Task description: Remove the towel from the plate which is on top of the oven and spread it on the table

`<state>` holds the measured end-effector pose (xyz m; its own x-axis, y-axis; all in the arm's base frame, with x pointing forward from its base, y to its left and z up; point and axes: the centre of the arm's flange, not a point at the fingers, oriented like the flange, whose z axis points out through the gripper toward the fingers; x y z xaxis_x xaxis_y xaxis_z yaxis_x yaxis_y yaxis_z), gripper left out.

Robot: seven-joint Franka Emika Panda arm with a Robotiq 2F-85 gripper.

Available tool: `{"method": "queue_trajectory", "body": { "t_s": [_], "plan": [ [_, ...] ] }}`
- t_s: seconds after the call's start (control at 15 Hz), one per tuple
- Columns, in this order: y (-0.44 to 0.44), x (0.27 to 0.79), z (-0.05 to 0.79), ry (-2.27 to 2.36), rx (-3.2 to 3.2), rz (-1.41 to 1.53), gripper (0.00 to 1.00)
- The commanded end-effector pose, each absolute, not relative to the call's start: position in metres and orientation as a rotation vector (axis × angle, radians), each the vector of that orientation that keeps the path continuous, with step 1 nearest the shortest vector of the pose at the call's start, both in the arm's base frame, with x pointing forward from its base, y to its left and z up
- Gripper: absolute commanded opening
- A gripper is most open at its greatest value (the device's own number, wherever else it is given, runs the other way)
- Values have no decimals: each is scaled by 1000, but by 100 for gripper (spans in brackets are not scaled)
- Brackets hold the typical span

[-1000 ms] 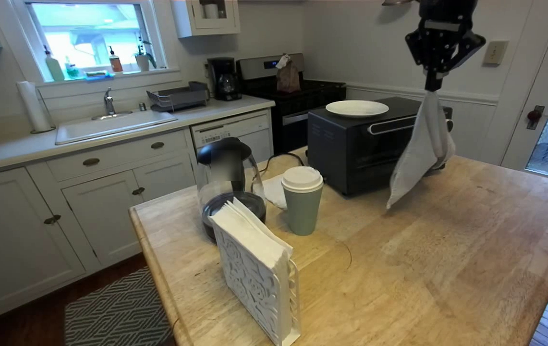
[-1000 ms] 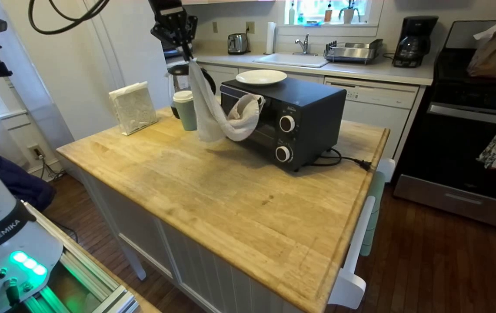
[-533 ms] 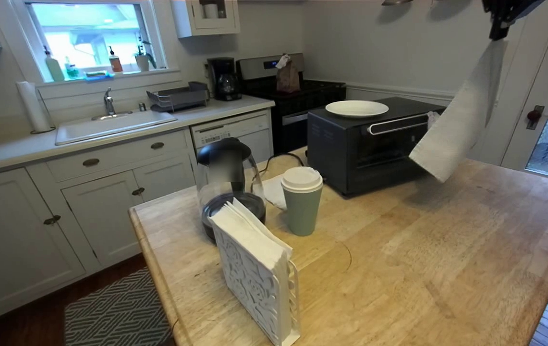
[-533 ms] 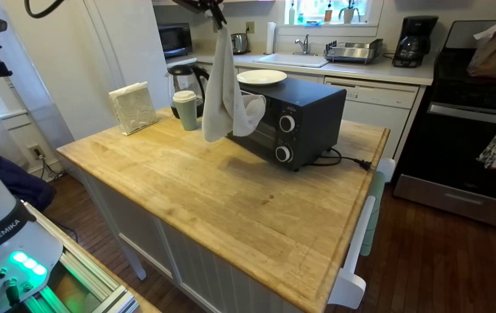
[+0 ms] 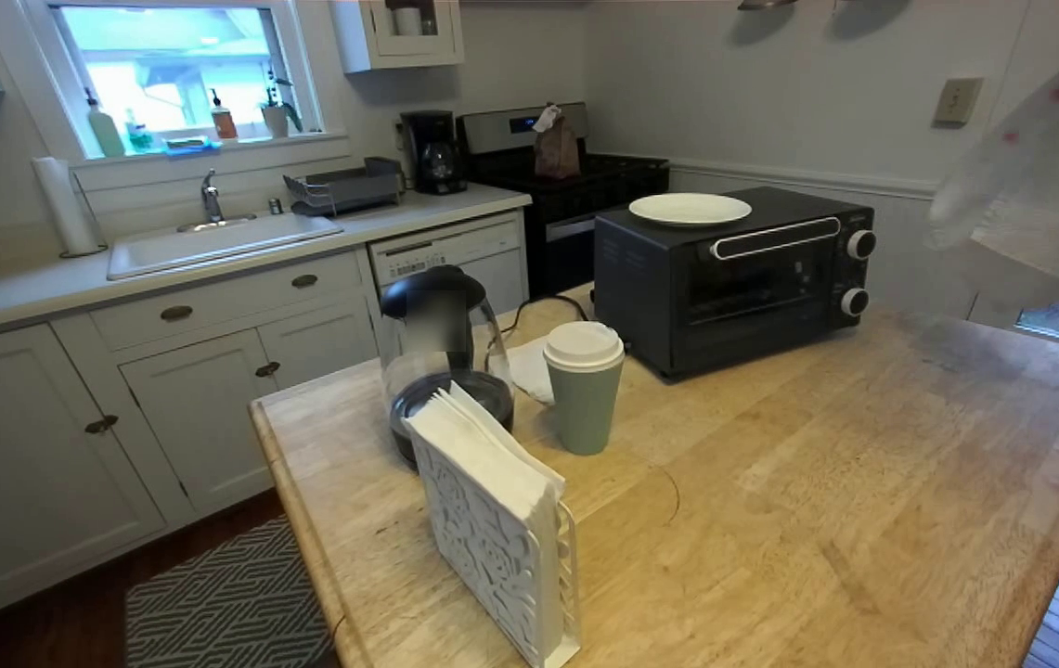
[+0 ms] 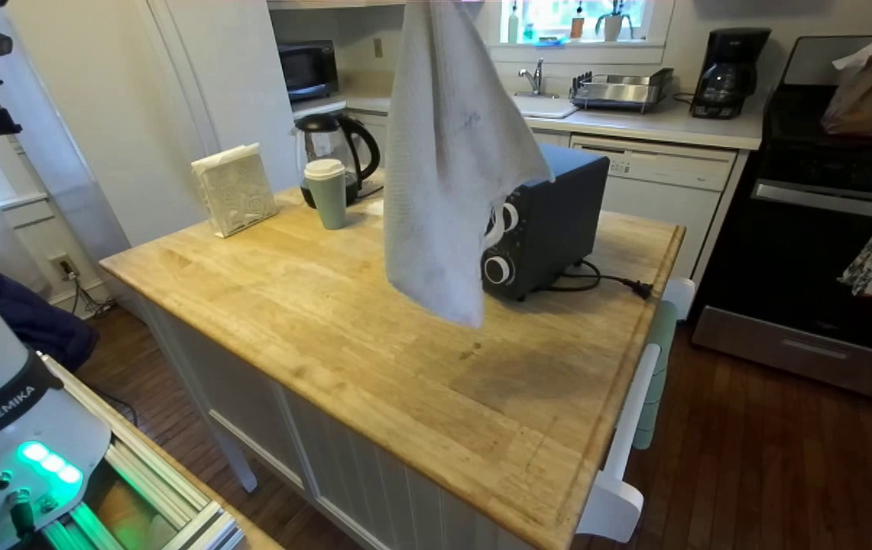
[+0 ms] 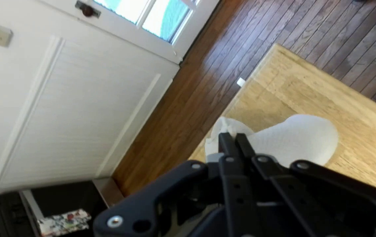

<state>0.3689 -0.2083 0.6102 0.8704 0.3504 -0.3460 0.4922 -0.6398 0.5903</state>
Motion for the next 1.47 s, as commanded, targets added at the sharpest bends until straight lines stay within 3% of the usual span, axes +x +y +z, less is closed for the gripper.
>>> {"method": "queue_trajectory", "body": {
  "t_s": [0.0, 0.73, 1.2, 1.4],
  "plan": [
    [-179, 357, 600, 400, 2299, -407, 1],
    [-7, 410, 456, 1220, 2469, -464, 1],
    [2, 426, 419, 1414, 2483, -516, 1],
    [26, 432, 405, 1606, 2503, -405, 1]
  ]
}}
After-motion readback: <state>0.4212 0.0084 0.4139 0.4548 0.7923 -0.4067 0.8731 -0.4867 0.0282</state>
